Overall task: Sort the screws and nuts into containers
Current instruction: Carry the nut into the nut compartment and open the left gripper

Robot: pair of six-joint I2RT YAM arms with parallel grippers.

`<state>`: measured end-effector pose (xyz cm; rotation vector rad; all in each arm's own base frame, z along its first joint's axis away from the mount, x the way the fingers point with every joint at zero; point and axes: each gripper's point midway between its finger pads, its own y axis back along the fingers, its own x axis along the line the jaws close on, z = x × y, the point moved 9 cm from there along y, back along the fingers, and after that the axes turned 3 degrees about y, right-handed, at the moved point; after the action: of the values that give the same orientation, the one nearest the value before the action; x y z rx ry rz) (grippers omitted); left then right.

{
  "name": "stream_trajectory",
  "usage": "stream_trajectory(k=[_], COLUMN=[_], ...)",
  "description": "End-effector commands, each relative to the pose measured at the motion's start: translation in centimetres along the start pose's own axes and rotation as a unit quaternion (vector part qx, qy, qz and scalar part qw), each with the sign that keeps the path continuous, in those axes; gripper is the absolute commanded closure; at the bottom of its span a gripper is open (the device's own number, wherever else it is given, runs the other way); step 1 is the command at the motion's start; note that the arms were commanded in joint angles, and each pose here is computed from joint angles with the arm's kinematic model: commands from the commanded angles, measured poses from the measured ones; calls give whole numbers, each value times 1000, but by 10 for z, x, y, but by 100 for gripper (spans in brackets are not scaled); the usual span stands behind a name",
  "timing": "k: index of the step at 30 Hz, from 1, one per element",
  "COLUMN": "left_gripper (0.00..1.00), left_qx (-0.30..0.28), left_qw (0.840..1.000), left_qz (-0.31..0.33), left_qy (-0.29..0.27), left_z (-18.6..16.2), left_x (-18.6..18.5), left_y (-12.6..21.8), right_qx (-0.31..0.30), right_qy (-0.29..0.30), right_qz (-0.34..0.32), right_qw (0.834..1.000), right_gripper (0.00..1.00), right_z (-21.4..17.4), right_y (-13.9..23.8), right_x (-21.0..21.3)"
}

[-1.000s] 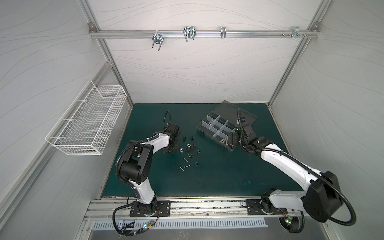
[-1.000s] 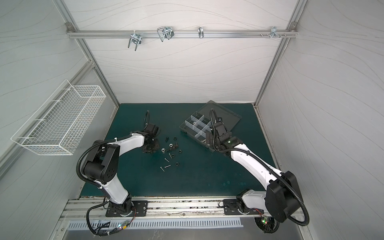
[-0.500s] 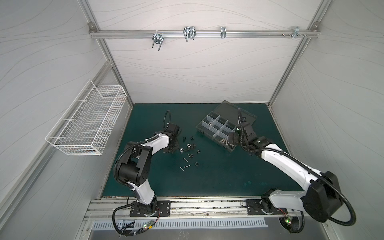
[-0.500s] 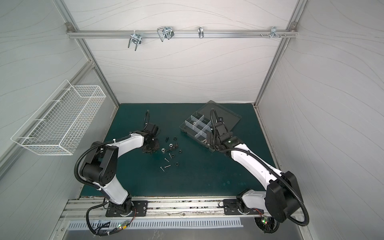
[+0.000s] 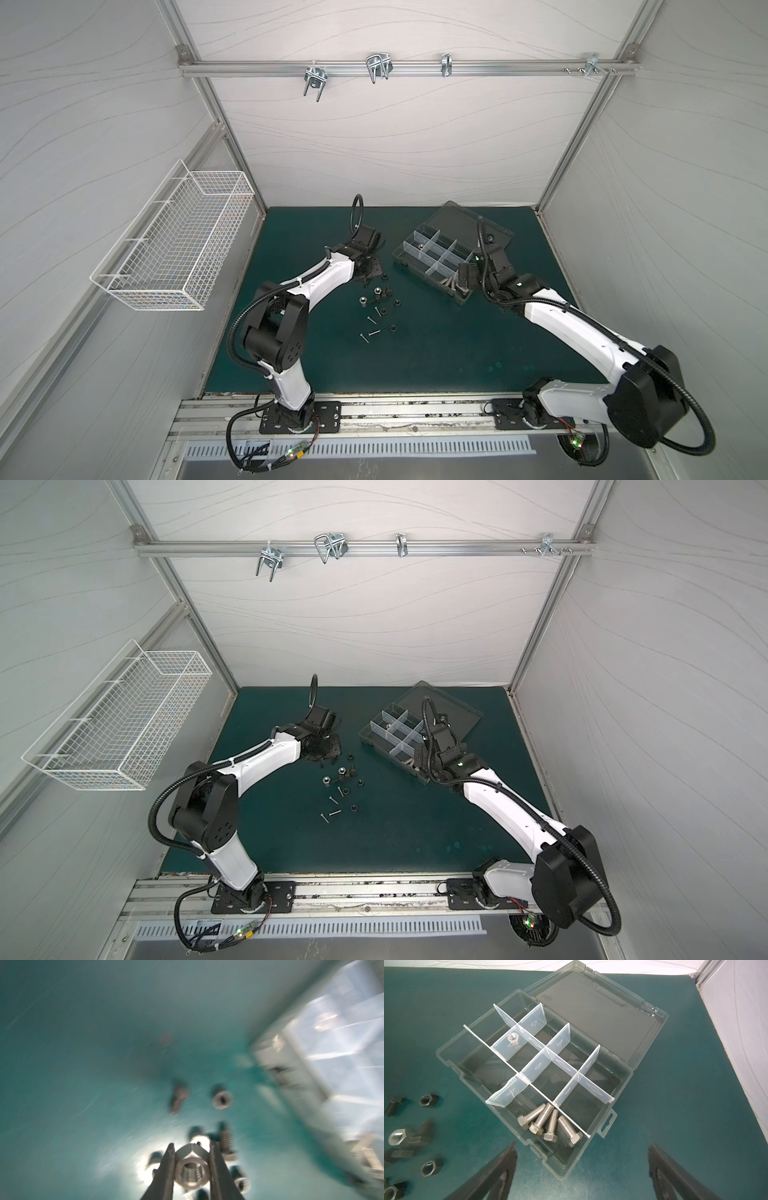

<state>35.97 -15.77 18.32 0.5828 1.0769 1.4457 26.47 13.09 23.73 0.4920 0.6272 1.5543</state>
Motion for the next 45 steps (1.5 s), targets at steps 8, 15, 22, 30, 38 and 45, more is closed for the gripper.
stream_trajectory(k=[8,15,22,30,38,45], left_gripper=[76,76,76,76,75,71], left_qx=[-31,-45,-41,-31,-17,-6], left_qw=[995,988,983,980,980,981], left_qz=[-89,-145,-180,-198,-195,-191], left_qy=[-25,-21,-16,-22,-21,-26], left_z=[45,69,85,91,86,83], left_x=[-72,-103,-128,-148,-152,-152], left_y=[-19,-34,-53,-70,-87,-100], right_qx=[-13,-12,-8,-1,5,5], right_qy=[-16,-20,-23,-25,-26,-28], right_qz=[-7,2,8,9,7,8], right_qw=[1000,1000,1000,1000,1000,1000], right_gripper=[1,1,1,1,1,1], right_z=[5,7,8,7,6,6], right_y=[11,12,13,15,16,16], right_x=[-7,-5,-4,-5,-6,-5])
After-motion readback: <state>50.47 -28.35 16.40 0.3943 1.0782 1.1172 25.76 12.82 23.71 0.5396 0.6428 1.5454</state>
